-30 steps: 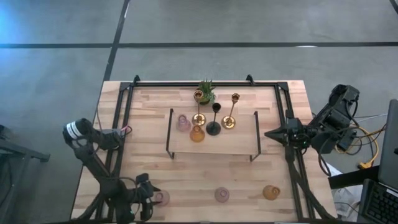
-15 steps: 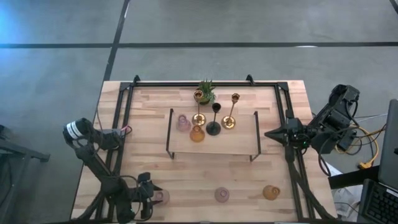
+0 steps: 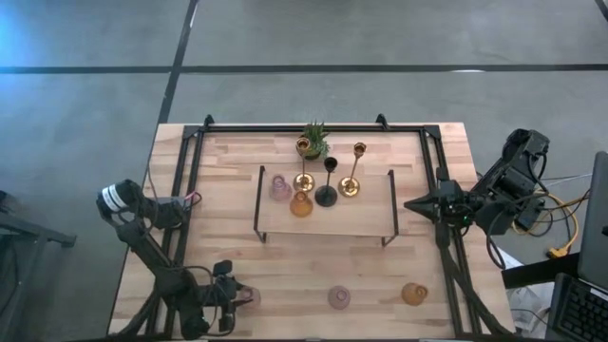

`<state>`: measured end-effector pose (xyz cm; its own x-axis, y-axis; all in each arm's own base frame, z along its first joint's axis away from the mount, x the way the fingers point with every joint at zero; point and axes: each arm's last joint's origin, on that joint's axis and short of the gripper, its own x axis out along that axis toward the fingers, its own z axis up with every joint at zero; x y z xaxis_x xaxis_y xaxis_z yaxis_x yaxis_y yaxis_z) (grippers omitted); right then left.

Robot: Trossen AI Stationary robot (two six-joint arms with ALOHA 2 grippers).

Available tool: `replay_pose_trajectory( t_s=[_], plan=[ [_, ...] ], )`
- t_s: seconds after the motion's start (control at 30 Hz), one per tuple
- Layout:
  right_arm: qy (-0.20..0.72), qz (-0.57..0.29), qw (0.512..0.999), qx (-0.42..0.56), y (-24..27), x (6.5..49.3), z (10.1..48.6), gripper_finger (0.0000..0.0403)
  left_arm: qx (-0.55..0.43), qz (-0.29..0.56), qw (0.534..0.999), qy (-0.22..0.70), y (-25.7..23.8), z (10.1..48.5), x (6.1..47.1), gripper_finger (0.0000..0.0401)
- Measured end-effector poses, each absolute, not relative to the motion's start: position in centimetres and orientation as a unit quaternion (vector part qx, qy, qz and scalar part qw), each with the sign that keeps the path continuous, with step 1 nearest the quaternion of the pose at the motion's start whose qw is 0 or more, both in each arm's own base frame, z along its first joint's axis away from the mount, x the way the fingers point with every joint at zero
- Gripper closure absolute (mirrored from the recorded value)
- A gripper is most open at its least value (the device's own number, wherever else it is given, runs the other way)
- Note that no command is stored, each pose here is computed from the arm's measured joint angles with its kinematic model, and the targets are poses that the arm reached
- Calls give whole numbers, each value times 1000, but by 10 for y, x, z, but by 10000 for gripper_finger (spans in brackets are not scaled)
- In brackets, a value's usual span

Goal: Pick & Place candle stick holders
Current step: Put the left pink glass candle holder on the shelf

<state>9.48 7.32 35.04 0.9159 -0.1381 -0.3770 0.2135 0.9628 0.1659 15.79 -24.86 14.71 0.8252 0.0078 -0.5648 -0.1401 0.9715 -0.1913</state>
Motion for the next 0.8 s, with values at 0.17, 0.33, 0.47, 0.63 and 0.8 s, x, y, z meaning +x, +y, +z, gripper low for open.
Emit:
replay_pose_trajectory(
  t_s=[0.17,0.33,0.47,0.63,0.8],
  plan=[
    [184,-90,973,102,73,95,350,394,-108,33,951,288,-250,148,159,274],
    [184,-90,974,99,73,95,350,394,-129,22,954,268,-252,152,166,274],
    [187,-90,974,94,72,94,350,394,-114,25,961,251,-252,163,183,274],
    [189,-91,974,91,72,94,350,394,-74,38,971,225,-248,188,215,274],
    [194,-83,973,93,73,94,349,394,-75,76,975,196,-233,213,251,274]
  ],
)
